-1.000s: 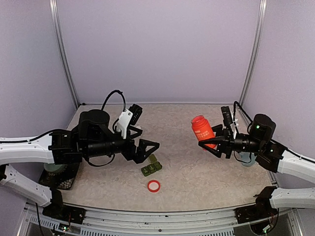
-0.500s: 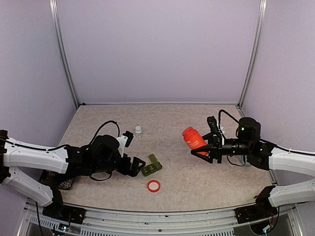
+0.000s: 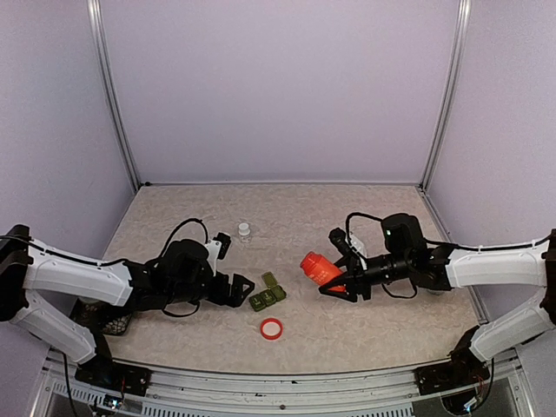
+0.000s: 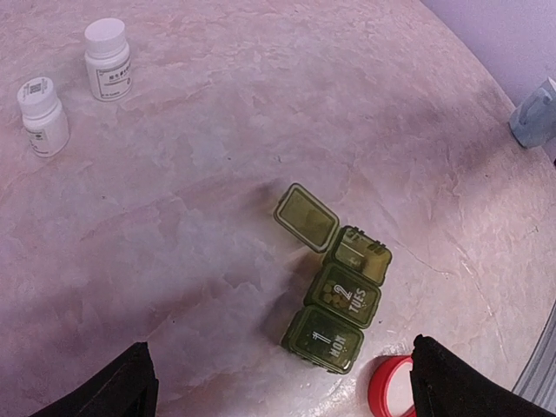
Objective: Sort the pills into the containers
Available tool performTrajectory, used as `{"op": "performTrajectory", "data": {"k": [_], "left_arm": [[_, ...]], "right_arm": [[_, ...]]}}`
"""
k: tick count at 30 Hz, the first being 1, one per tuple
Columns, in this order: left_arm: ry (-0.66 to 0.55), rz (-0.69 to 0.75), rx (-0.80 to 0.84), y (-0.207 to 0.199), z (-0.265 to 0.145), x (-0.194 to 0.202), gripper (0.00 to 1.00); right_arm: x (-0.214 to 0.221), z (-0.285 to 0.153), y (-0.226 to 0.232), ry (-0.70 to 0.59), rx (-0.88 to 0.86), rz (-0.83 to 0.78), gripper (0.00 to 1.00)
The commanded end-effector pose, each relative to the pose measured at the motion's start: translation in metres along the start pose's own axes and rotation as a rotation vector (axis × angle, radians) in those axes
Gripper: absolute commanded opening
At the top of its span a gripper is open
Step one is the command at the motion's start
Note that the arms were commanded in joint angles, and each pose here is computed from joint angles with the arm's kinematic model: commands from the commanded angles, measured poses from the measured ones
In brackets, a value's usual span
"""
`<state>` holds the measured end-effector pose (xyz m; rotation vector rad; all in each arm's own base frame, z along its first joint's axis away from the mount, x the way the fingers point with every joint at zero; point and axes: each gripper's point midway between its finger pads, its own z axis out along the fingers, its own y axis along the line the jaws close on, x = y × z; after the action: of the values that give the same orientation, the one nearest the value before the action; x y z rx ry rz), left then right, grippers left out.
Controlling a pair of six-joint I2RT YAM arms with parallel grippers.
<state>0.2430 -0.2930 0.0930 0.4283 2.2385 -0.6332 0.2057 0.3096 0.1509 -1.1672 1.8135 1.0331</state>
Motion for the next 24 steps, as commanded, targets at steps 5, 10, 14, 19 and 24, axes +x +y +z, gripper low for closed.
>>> {"op": "performTrajectory", "data": {"k": [5,10,14,19,24], "left_arm": [[-0.028,-0.036,0.046,0.003,0.004,-0.002,0.99],[-0.026,-0.038,0.077,-0.003,0.009,-0.002,0.98],[-0.032,-0.040,0.095,-0.005,0.010,-0.001,0.97],[-0.036,-0.038,0.103,-0.006,0.009,-0.001,0.96],[-0.040,-0.035,0.102,-0.006,0.010,-0.002,0.96]], "right_arm": [[0.012,0.041,0.000,0.133,-0.019,-0.010,0.32],[0.017,0.059,-0.005,0.208,-0.023,0.005,0.32],[0.021,0.066,-0.008,0.238,-0.027,0.015,0.31],[0.026,0.070,-0.008,0.259,-0.042,0.014,0.31],[0.032,0.074,-0.008,0.277,-0.051,0.014,0.31]]}}
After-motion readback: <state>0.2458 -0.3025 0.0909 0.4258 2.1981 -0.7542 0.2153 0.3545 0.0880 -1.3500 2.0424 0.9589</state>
